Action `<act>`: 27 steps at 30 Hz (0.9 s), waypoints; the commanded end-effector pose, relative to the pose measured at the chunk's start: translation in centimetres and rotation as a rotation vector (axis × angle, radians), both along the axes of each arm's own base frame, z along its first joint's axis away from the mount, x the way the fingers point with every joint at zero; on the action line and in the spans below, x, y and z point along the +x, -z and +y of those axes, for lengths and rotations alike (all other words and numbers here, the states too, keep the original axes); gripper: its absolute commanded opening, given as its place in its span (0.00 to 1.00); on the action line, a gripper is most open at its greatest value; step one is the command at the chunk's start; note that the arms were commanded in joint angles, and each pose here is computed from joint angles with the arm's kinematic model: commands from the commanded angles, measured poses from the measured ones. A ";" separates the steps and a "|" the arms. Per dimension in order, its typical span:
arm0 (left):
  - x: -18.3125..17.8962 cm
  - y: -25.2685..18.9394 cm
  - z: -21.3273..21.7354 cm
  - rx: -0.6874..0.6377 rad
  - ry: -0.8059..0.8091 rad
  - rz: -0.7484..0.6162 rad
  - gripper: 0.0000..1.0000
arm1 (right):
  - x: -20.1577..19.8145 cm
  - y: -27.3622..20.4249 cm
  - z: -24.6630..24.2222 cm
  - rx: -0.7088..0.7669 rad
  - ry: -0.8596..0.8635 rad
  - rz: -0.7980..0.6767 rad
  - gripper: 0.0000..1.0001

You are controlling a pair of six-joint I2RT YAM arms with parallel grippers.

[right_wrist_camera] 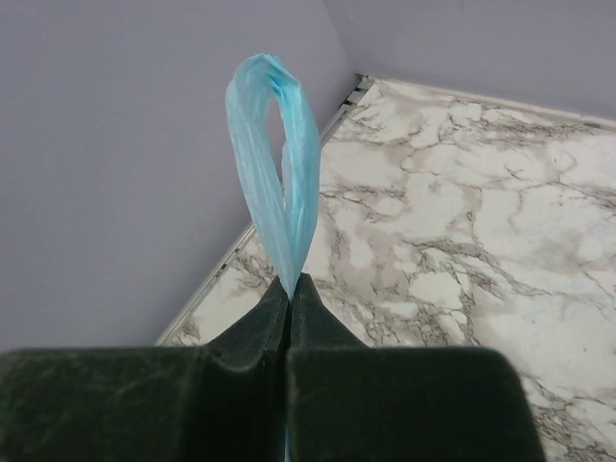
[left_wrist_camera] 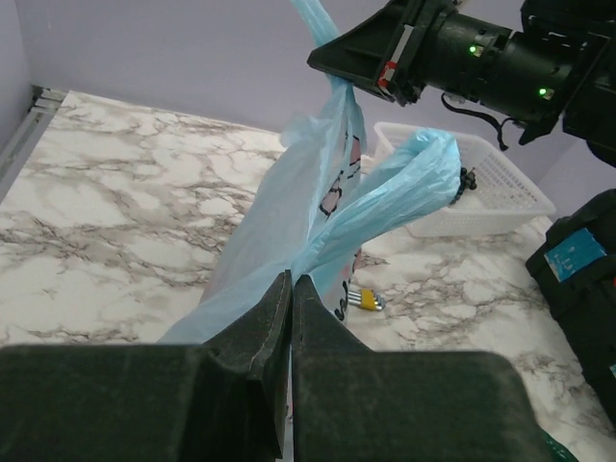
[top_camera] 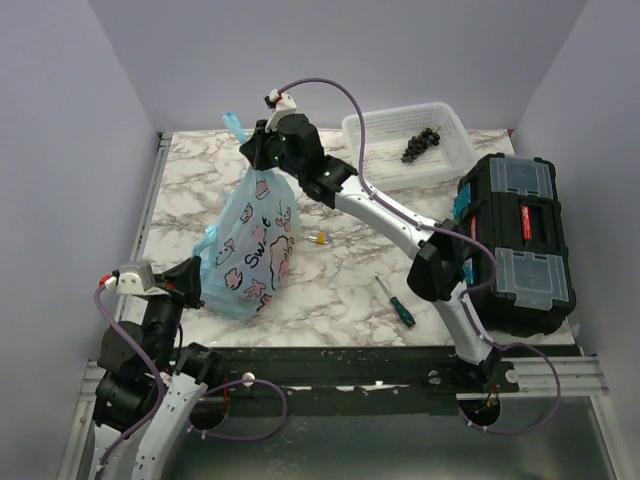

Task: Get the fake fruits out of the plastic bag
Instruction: Untie the plastic bag at the center of the board, then adjust the plastic bag at the center of the board.

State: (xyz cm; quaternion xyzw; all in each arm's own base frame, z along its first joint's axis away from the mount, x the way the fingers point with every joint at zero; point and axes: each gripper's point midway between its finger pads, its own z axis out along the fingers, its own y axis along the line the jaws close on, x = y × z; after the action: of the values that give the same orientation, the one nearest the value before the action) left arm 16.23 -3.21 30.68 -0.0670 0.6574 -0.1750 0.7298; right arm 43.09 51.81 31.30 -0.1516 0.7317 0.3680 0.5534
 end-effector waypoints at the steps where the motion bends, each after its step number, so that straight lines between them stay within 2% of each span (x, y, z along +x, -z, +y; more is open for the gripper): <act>1: -3.7 -1.2 1.0 -0.092 0.022 -0.067 0.00 | 1.0 2.2 1.7 0.071 -0.074 0.076 0.01; 4: -4.9 -2.8 1.3 -0.106 0.034 -0.108 0.00 | 1.0 3.1 2.0 0.063 -0.083 0.099 0.03; 6: -5.3 -3.6 1.3 -0.110 0.043 -0.126 0.00 | 0.7 3.2 2.0 0.051 -0.091 0.115 0.12; 12: -4.7 -3.7 0.4 -0.102 0.075 -0.114 0.00 | -1.6 0.8 -0.1 -0.027 -0.127 0.133 0.64; 14: -4.6 -3.9 0.5 -0.100 0.069 -0.120 0.00 | -2.8 -0.5 -1.3 -0.062 -0.143 0.123 0.76; 17: -4.5 -4.1 0.5 -0.080 0.068 -0.126 0.00 | -4.9 -2.5 -3.2 -0.090 -0.181 0.101 0.85; 21: -4.1 -3.8 0.4 -0.058 0.063 -0.103 0.00 | -9.3 -4.3 -4.3 -0.105 -0.348 0.064 0.98; 27: -3.9 -3.2 0.5 -0.031 0.057 -0.070 0.00 | -13.8 -6.7 -4.9 -0.059 -0.449 -0.023 1.00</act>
State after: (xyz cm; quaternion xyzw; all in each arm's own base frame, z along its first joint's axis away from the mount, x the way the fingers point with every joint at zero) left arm 13.73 -3.22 32.94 -0.0617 0.6501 -0.2058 0.7289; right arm 32.92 45.93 37.90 -0.2723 0.7196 0.4254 0.4765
